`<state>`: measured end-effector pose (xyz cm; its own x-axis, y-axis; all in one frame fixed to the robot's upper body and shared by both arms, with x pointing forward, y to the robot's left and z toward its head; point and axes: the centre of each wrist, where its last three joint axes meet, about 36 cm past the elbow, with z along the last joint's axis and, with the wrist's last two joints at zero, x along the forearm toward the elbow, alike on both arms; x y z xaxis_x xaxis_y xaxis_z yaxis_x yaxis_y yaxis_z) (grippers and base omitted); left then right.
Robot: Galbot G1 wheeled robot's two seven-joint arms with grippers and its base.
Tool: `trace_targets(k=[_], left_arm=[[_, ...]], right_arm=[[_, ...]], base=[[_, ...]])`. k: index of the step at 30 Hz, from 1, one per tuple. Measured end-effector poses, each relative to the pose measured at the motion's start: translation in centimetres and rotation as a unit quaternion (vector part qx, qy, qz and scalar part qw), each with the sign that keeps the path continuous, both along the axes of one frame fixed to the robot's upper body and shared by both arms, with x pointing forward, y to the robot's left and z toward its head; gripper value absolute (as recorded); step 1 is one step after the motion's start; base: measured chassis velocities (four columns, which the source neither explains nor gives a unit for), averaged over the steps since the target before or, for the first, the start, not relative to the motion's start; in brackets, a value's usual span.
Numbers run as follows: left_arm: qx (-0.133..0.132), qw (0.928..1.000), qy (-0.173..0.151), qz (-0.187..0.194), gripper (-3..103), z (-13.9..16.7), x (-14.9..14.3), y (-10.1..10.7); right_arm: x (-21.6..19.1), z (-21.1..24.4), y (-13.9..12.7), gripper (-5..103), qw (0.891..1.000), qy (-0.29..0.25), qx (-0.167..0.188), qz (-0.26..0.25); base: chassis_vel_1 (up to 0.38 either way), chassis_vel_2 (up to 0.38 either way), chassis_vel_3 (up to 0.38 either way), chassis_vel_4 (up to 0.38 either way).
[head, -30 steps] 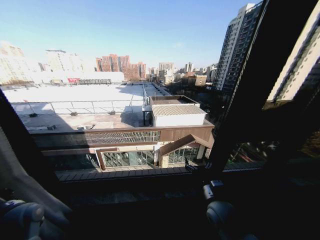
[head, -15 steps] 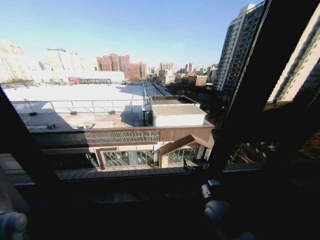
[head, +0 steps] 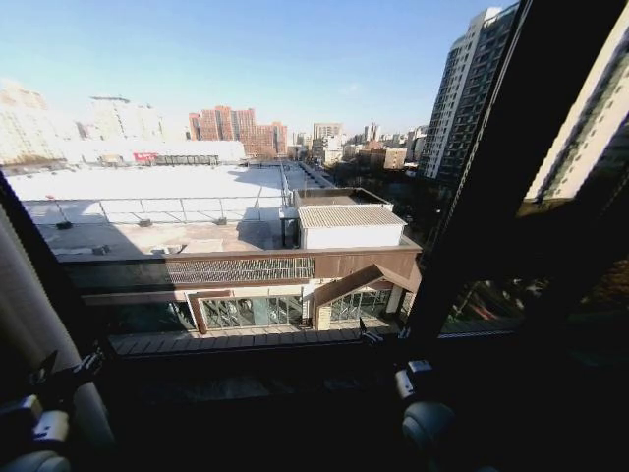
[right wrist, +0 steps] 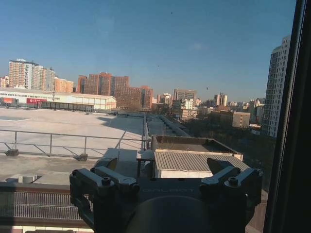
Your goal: Open the curtains by pulling them apart, changing their state from closed to fully open.
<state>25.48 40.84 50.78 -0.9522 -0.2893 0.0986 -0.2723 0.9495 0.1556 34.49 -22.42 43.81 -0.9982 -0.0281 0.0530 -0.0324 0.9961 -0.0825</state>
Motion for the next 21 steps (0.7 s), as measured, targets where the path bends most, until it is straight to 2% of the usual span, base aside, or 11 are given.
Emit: trace_targets(k=[1,2,3,5,7,11,21], left_arm=[[0.000,0.9999,-0.001,-0.017,84,0.0,0.0,0.1],[-0.002,0.9996,-0.001,-0.029,89,0.0,0.0,0.1],[-0.002,0.9996,-0.001,-0.029,89,0.0,0.0,0.1],[-0.011,0.9980,-0.004,-0.062,97,-0.3,0.2,0.3],[-0.015,0.9974,-0.006,-0.070,99,-0.5,0.3,0.4],[-0.031,0.9964,-0.019,-0.077,100,-1.1,0.6,0.7],[-0.042,0.9956,-0.029,-0.079,100,-1.6,0.9,1.4]], right_arm=[[-0.1,-0.1,0.2,100,1.000,0.003,0.001,0.001],[-0.1,-0.1,0.4,100,1.000,0.005,0.001,0.002],[-0.1,-0.1,0.4,100,1.000,0.005,0.001,0.002],[-0.1,-0.5,1.0,100,1.000,0.009,0.003,0.005],[-0.1,-0.6,1.2,100,1.000,0.010,0.004,0.005],[-0.3,-0.1,1.5,100,1.000,0.011,0.006,0.004],[-1.3,1.8,0.9,100,1.000,0.015,-0.004,-0.019]], base=[[0.000,0.000,0.000,0.000],[0.000,0.000,0.000,0.000],[0.000,0.000,0.000,0.000],[0.000,0.000,0.000,0.000],[0.000,0.000,0.000,0.000],[0.000,0.000,0.000,0.000],[0.001,-0.006,-0.001,0.008]])
